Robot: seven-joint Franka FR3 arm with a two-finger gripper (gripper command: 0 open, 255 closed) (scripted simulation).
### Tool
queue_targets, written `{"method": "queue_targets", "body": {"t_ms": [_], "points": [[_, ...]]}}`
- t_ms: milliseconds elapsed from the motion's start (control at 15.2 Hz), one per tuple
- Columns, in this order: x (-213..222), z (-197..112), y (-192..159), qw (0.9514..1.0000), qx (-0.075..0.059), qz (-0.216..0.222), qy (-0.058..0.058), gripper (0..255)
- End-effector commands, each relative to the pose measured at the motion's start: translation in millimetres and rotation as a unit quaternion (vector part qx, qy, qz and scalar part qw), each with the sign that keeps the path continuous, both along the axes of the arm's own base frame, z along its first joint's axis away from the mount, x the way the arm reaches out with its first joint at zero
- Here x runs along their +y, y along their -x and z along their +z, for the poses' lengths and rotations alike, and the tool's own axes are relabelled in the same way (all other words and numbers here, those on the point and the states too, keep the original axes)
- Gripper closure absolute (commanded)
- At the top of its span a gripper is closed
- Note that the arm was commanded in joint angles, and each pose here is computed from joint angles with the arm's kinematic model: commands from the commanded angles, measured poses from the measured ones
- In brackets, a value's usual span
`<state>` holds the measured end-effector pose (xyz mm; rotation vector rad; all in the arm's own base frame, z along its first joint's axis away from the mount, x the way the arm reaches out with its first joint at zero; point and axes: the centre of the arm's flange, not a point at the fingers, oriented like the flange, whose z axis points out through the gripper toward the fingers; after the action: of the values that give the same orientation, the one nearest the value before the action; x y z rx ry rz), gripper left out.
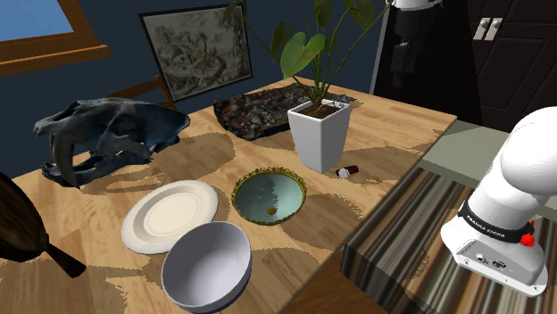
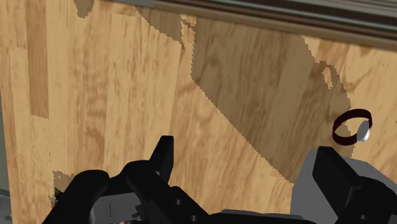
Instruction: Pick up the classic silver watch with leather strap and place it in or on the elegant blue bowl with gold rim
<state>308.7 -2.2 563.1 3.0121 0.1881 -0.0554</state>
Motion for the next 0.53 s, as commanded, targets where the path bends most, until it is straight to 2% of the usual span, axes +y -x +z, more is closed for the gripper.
{"method": "queue_targets", "body": {"t_ms": [0,462], "points": [[0.0,0.0,0.0,1.0,0.0,0.0,0.0,0],[66.6,-61.4,-22.2,0.9995,0.021,-0.022,-0.002,0]]}}
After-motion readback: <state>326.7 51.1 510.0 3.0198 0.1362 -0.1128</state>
